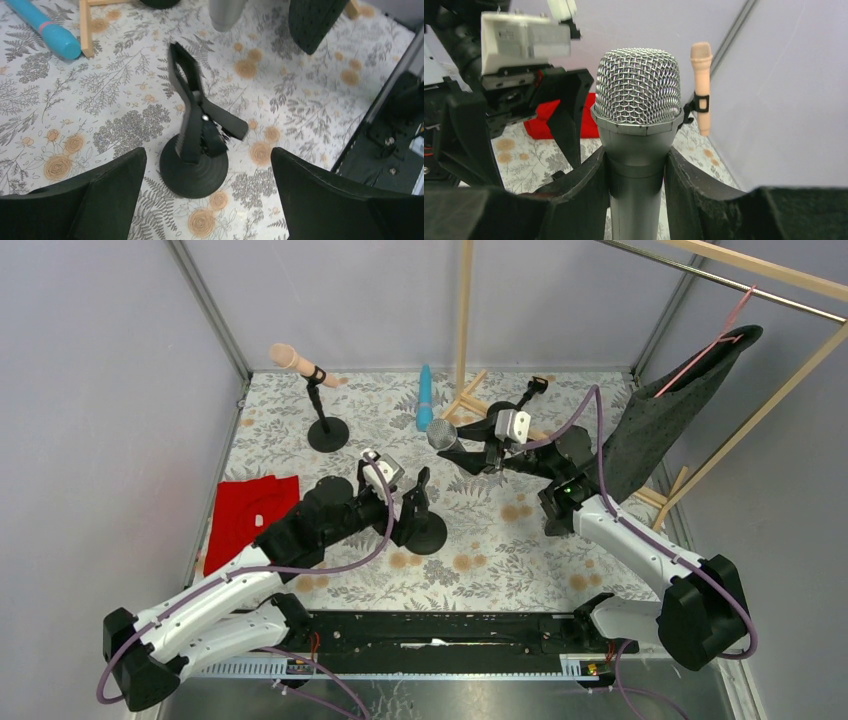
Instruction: Attach the microphones to the stand
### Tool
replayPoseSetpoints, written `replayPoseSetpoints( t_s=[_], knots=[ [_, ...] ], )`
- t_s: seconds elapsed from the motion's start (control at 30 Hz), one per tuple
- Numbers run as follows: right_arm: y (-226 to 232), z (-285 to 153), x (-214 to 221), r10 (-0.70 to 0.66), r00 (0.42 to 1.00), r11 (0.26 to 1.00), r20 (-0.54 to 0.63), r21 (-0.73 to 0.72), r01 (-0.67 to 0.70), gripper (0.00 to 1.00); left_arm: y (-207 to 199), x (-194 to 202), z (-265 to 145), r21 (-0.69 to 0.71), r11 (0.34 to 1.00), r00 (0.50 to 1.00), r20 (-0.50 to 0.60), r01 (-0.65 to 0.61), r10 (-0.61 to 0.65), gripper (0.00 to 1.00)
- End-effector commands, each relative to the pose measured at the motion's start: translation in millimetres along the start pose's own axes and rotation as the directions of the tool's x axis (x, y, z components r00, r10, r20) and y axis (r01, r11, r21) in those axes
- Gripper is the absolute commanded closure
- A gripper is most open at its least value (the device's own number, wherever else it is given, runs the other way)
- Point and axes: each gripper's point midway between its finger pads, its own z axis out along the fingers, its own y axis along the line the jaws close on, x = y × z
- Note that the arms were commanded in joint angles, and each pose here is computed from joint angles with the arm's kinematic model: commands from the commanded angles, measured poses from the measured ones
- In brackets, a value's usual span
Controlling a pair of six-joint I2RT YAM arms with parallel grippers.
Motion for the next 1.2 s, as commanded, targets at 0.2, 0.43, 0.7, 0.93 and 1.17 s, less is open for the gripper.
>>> replayPoseSetpoints(
  t_s=[0.2, 0.43, 0.7, 0.93, 1.17],
  knots=[
    [-34.0, -7.2, 1.0, 0.007, 0.998, 0.981, -0.063, 0.195, 0.006, 1.00, 7.5, -46.4, -10.4, -0.038, 0.970, 0.916, 0.338, 0.241, -0.214, 0.01],
    [-43.5, -8.3, 0.9, 0.019, 0.999, 0.968, -0.047, 0.250, -0.007, 1.00, -3.2, -45.7, -7.2, -0.072, 0.963, 0.891, 0.403, 0.259, -0.209, 0.01],
    [-40.9, -1.3, -4.4, 0.024, 0.999, 0.978, -0.029, 0.208, -0.017, 1.00, 7.5, -23.6, 7.8, -0.265, 0.918, 0.896, 0.409, 0.296, -0.172, 0.09],
    [-37.5, -1.2, -4.0, 0.018, 0.999, 0.982, -0.026, 0.191, -0.013, 1.00, 22.8, -24.2, 12.2, -0.380, 0.856, 0.888, 0.425, 0.349, -0.173, 0.12],
    [-35.7, -0.4, -6.0, 0.019, 1.000, 0.983, -0.018, 0.181, -0.015, 1.00, 22.8, -29.0, 15.0, -0.401, 0.848, 0.890, 0.426, 0.346, -0.162, 0.08]
  ],
)
